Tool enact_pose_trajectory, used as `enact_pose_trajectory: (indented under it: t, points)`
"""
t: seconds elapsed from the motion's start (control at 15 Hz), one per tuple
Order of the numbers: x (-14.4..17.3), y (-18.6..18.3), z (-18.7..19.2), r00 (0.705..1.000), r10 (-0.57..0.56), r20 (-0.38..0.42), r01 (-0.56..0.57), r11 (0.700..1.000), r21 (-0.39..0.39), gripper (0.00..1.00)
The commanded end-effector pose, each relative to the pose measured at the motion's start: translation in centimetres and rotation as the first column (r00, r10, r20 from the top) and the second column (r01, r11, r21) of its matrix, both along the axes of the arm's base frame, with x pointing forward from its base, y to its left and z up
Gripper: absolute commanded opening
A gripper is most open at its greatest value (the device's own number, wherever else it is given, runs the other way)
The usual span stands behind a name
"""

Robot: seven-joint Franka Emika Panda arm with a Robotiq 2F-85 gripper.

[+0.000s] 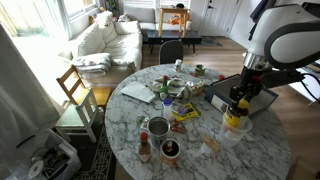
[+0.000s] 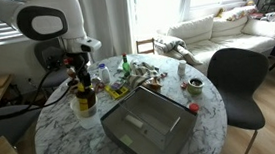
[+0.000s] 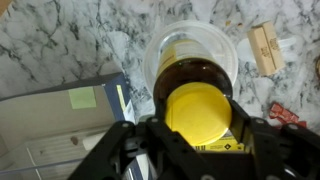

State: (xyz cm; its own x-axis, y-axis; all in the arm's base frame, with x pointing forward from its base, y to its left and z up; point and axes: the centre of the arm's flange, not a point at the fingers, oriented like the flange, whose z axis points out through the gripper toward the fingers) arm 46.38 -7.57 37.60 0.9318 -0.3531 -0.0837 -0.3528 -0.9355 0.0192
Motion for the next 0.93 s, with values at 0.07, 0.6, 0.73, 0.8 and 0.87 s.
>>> enact_pose_trajectory:
  t: [0.07, 0.6, 0.73, 0.8, 0.87]
  points:
    - [-0.7, -0.8, -1.5, 1.0, -0.013, -0.009, 0.013, 1.0, 0.024, 0.94]
    - [1.3, 0.3, -4.4, 0.997, -0.075, -0.006, 0.075, 0.993, 0.092, 1.0]
    - [1.3, 0.5, -5.1, 0.996, -0.078, -0.034, 0.082, 0.991, 0.108, 1.0]
    - [1.1, 0.6, -5.3, 0.996, -0.065, -0.059, 0.072, 0.99, 0.124, 1.0]
    - [0.7, 0.7, -5.2, 0.994, -0.069, -0.084, 0.08, 0.989, 0.128, 1.0]
